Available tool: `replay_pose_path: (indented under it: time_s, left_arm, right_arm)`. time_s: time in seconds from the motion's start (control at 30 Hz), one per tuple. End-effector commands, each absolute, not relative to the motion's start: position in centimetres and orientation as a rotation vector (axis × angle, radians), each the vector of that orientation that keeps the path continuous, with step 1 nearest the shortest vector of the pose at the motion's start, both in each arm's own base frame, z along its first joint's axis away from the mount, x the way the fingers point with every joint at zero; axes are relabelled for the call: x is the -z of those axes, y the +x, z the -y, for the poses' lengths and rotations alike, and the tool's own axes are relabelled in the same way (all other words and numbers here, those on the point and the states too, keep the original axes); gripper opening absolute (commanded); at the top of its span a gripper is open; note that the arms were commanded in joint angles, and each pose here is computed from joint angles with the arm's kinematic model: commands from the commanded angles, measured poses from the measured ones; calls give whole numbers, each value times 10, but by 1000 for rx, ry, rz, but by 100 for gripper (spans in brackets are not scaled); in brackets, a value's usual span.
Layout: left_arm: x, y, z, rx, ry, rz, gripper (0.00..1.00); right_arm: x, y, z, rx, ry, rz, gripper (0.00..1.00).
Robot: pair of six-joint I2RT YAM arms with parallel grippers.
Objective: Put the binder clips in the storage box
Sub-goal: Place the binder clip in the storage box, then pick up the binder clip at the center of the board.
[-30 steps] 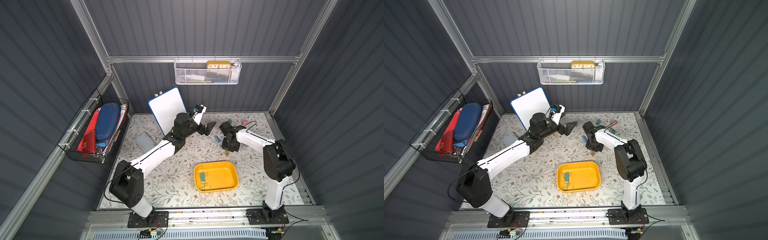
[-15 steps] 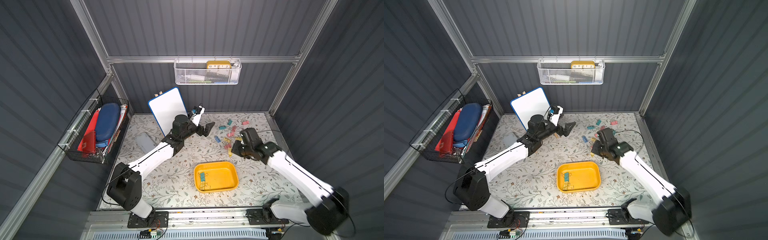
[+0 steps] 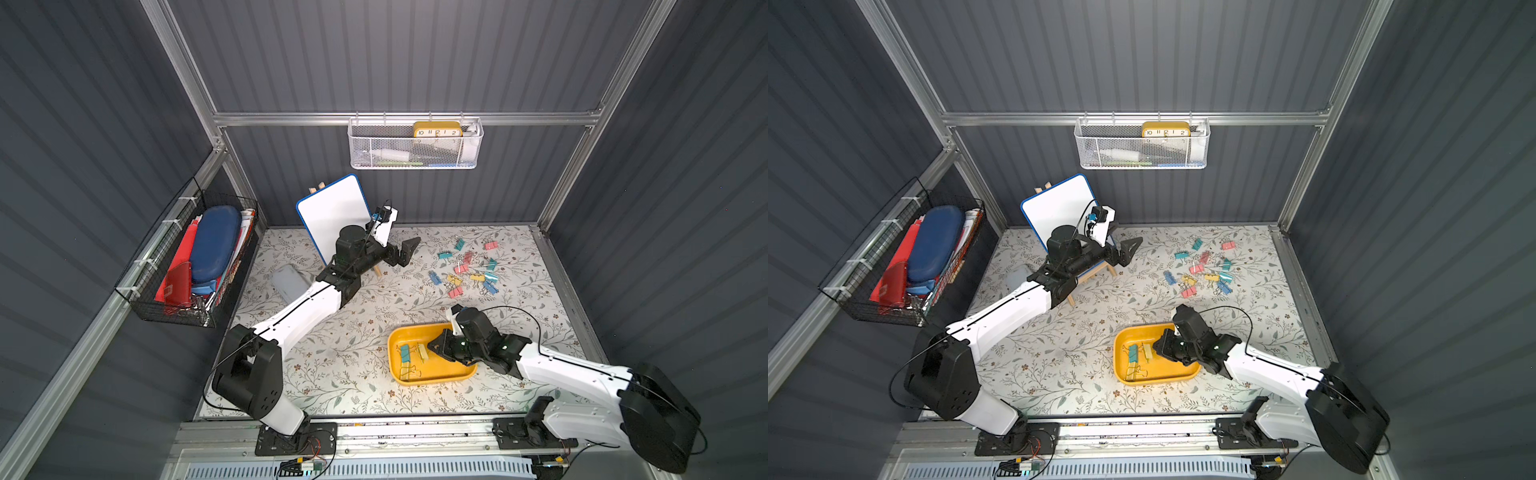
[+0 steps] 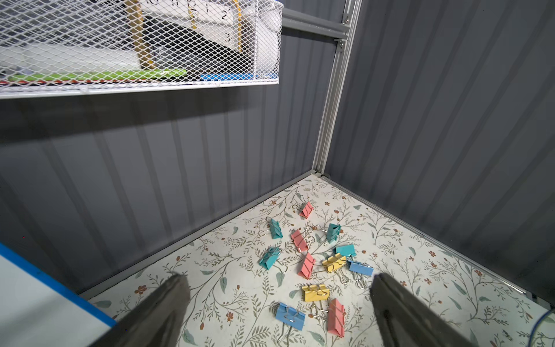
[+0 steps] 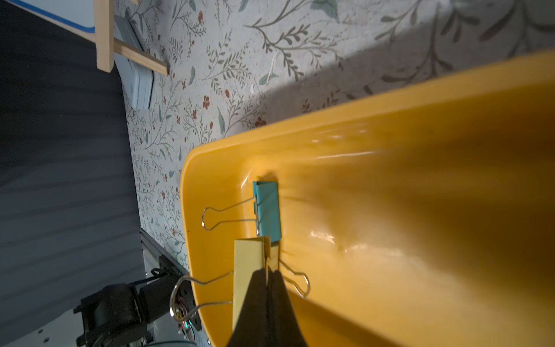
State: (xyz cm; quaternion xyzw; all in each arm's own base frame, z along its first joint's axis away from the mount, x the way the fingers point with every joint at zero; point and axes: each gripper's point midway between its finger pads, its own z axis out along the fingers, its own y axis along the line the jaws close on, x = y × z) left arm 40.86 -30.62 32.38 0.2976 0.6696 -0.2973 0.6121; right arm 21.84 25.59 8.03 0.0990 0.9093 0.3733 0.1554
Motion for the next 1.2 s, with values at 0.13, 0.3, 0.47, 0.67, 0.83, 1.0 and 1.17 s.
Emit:
replay_pose_path:
  time_s: [0.13, 0.3, 0.47, 0.67, 0.83, 1.0, 1.17]
  left_arm:
    - [-330, 405, 308, 707, 684, -1517, 99]
    - [-329, 405, 309, 721, 685, -1519, 99]
    - [-326, 405, 313, 735, 697, -1521, 99]
    - [-329, 407, 308, 703, 680, -1523, 99]
    - [-330, 406, 310, 710, 689, -1520, 99]
    - [-336, 405, 308, 706, 683, -1507, 99]
    - [-333, 425, 297, 700, 559, -1591, 99]
  right_arm:
    - [-59, 239, -257, -1041, 394, -2502, 0]
    - [-52, 234, -270, -1086, 314, -2502, 0]
    - [-38, 228, -281, -1108, 316, -2537, 2]
    - [-56, 224, -255, -921, 247, -2550, 43]
    - [-117, 233, -214, -629, 59, -2452, 71]
    - [-167, 277, -181, -495, 15, -2378, 79]
    - [-148, 338, -184, -236, -175, -2588, 73]
